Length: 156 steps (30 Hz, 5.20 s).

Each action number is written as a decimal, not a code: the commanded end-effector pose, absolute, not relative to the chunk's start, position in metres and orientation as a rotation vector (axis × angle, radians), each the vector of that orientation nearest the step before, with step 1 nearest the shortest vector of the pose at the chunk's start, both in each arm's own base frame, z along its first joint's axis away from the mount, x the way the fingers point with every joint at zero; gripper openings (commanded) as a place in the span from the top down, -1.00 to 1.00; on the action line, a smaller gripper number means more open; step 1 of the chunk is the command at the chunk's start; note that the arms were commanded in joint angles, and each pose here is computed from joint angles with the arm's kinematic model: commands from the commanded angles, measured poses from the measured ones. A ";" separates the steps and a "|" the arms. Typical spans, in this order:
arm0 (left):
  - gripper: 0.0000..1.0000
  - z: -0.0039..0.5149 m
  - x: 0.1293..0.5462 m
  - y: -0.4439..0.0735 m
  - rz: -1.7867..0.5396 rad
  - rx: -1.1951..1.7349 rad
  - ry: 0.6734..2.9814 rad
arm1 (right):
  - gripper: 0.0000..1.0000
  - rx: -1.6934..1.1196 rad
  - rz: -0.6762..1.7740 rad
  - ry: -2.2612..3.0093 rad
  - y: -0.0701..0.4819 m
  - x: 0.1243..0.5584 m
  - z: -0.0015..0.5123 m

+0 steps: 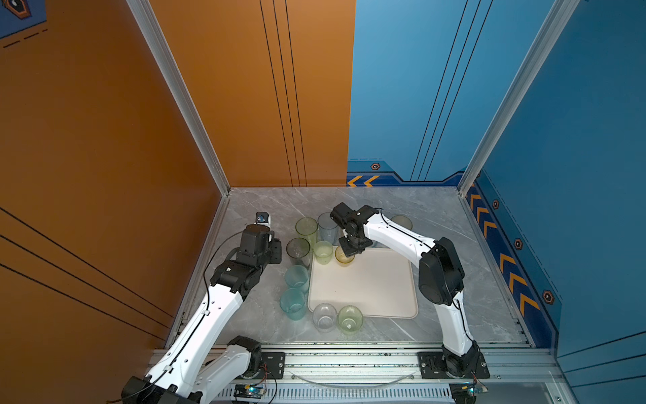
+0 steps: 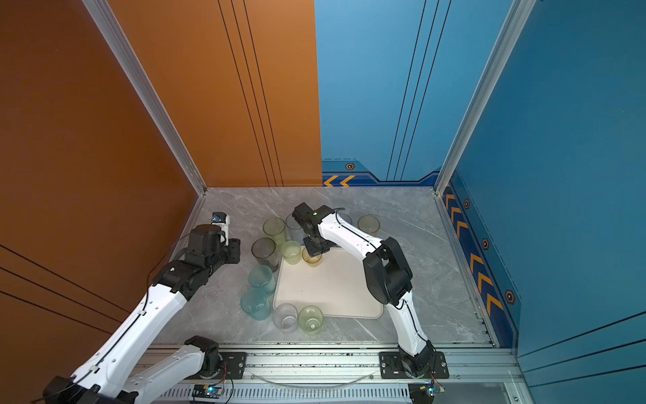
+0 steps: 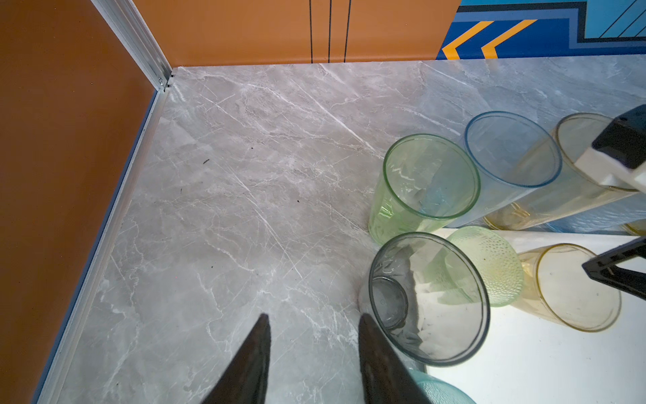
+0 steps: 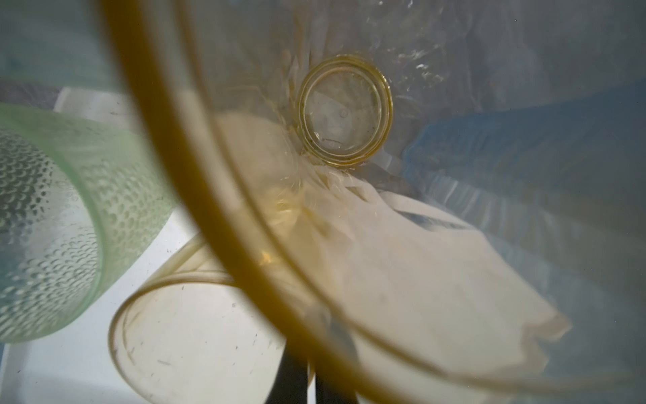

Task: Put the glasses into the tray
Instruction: 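Carry the yellow cup to the tray's far edge with the right gripper, then release the yellow cup on the tray and lift the right gripper away, then move the right gripper to the pale green dimpled cup near the robot, then close the right gripper on the pale green dimpled cup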

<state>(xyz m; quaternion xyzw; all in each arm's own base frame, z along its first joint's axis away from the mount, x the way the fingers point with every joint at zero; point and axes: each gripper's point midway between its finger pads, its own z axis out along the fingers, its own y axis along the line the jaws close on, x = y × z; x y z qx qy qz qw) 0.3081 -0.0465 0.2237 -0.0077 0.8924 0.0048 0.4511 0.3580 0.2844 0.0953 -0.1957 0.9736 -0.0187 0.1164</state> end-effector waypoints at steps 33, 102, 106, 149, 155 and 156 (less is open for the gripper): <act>0.15 0.217 0.311 -0.047 -0.008 -0.009 2.224 | 0.64 -0.572 -0.063 2.871 0.280 0.363 0.096; 0.18 0.216 0.296 -0.114 0.027 0.228 2.283 | 0.52 -0.880 0.275 2.905 0.285 0.130 0.125; 0.18 0.216 0.297 -0.114 0.029 0.233 2.286 | 0.53 -0.882 0.260 2.915 0.285 0.130 0.121; 0.18 0.208 0.293 -0.098 0.033 0.195 2.300 | 0.95 -0.934 0.028 2.898 0.275 0.142 0.120; 0.18 0.207 0.292 -0.096 0.034 0.191 2.299 | 0.92 -0.944 0.041 2.917 0.277 0.138 0.117; 0.18 0.207 0.292 -0.096 0.035 0.190 2.300 | 0.91 -0.944 0.042 2.917 0.278 0.139 0.117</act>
